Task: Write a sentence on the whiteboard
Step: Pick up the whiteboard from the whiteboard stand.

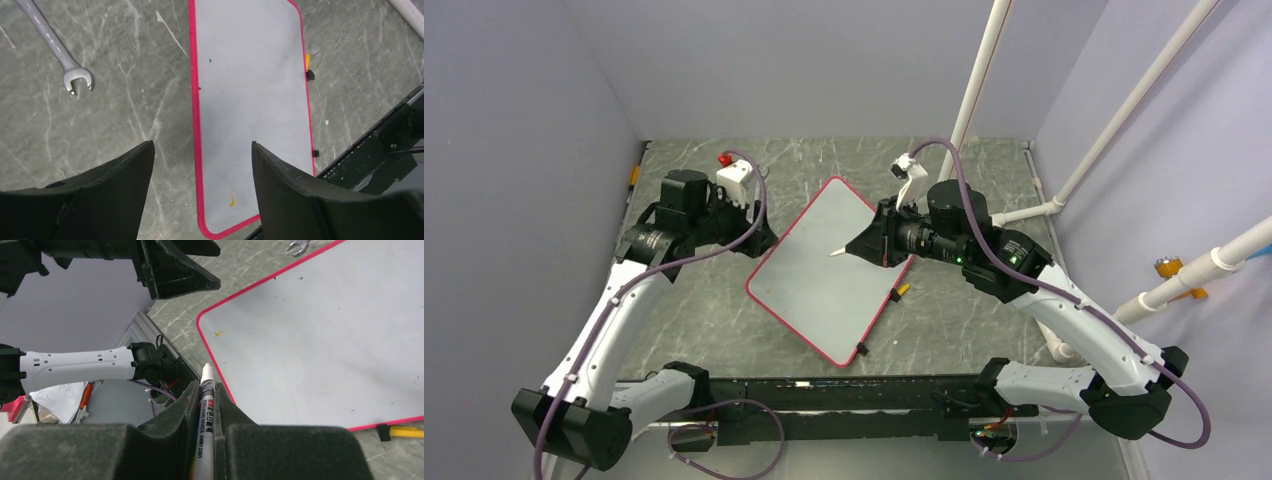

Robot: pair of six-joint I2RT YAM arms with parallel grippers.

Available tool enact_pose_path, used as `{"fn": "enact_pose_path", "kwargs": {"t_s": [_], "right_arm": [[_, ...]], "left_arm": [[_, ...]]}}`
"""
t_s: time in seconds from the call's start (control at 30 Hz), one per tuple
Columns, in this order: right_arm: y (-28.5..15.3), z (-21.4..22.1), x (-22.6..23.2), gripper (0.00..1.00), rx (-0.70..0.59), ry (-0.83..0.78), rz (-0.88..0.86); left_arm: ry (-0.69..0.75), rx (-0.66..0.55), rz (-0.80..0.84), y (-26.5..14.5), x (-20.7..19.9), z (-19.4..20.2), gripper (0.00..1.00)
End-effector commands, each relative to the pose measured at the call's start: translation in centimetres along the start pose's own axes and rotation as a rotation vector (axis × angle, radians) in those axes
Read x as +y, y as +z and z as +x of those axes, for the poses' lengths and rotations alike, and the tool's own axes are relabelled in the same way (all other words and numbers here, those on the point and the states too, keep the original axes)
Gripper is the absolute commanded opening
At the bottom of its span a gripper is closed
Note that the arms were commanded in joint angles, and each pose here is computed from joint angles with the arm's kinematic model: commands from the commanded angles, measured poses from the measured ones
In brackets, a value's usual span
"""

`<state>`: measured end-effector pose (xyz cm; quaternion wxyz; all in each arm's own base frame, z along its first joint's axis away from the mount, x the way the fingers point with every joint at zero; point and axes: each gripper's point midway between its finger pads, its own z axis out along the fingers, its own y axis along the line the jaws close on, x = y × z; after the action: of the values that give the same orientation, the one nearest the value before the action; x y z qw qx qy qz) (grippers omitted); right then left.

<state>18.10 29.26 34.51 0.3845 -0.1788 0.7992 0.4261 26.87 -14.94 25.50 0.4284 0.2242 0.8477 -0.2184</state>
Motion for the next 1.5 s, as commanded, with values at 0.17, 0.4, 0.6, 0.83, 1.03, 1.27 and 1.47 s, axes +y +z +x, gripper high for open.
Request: {"fn": "enact_pose_path", "kwargs": {"t_s": [0.17,0.4,0.6,0.83,1.03,1.27,1.47], "right_arm": [[-0.5,0.0,0.5,0.0,-0.008,-0.017,-0.036],[-0.5,0.3,0.7,0.0,0.001,-0.013,-0.052],[-0.5,0.5,0.6,0.0,0.005,-0.012,-0.051],[-0.5,0.9,0.4,0.0,0.01,-0.014,-0.05],[-0.5,1.3,0.2,0.0,0.016,-0.009,-0.051],[-0.7,1.6,0.0,0.0,0.015,-0.007,-0.048],[-0.8,1.8,0.1,0.0,0.014,-0.004,-0.051]], "left_arm": [[-0.265,0.038,0.202,1.9,0.0,1.7,0.63],[-0.335,0.092,0.245,3.7,0.5,3.2,0.57],[-0.365,0.129,0.269,4.9,1.0,3.7,0.45],[-0.399,0.171,0.289,5.6,1.0,4.4,0.41],[-0.413,0.183,0.335,5.8,0.5,4.2,0.33],[-0.42,0.176,0.402,5.7,-0.3,3.8,0.26],[-0.436,0.187,0.471,6.0,-1.0,3.7,0.21]]}}
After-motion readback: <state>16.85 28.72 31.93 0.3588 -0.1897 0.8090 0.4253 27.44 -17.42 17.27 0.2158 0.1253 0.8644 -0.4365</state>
